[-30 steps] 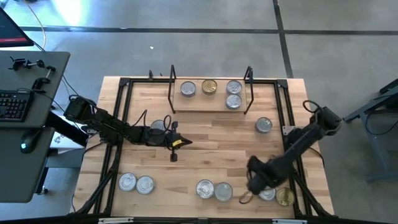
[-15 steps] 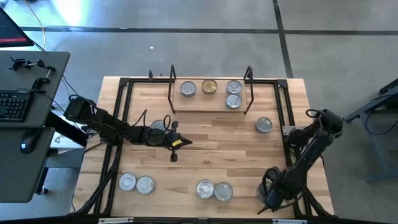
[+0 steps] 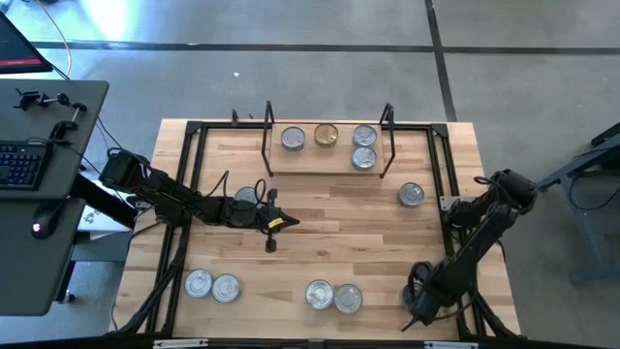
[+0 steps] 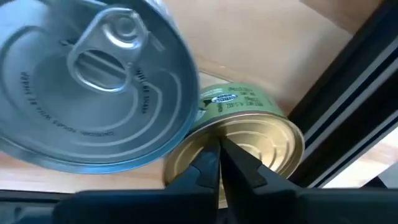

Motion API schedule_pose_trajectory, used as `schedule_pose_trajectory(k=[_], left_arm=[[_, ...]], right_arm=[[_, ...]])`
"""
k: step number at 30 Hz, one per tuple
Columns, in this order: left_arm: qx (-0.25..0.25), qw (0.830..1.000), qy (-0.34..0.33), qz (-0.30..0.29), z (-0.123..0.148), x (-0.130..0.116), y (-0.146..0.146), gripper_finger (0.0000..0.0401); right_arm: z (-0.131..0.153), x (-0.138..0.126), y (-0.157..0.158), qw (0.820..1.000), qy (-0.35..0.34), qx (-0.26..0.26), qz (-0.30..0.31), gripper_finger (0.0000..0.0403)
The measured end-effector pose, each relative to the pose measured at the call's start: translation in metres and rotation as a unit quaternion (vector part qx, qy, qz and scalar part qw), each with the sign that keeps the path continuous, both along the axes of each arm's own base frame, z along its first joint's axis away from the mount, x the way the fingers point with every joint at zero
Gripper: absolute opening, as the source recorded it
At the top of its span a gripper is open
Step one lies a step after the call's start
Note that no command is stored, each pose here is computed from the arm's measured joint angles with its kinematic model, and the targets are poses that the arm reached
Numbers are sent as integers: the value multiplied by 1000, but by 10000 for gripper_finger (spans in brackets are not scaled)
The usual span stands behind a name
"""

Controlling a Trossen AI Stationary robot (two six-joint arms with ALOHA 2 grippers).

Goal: Stack canned seafood by type on shelf
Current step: Put the right green tuna can on the shelf aligned with the other green tuna can

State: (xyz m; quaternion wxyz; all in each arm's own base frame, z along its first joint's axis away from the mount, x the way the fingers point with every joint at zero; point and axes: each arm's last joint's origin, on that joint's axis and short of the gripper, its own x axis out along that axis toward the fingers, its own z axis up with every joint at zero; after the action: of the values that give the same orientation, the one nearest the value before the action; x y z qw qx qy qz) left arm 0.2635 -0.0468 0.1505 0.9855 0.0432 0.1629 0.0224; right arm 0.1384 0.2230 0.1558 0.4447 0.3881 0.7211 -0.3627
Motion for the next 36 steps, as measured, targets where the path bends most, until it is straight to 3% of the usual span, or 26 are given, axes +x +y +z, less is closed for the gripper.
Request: schedule_pose_trajectory(k=[10, 23, 30, 36], left_arm=[[0, 1000, -1, 0, 0, 0, 0, 3], [0, 1000, -1, 0, 0, 0, 0, 3], [0, 1000, -1, 0, 0, 0, 0, 3], [-1, 1000, -1, 0, 0, 0, 0, 3]], right_arm=[[-5, 8, -24, 998, 5, -47, 35, 2], [-6, 46, -76, 989, -40, -126, 71, 2], [-6, 68, -103, 974, -96, -190, 78, 2], [-8, 93, -120, 945, -194, -239, 106, 2]])
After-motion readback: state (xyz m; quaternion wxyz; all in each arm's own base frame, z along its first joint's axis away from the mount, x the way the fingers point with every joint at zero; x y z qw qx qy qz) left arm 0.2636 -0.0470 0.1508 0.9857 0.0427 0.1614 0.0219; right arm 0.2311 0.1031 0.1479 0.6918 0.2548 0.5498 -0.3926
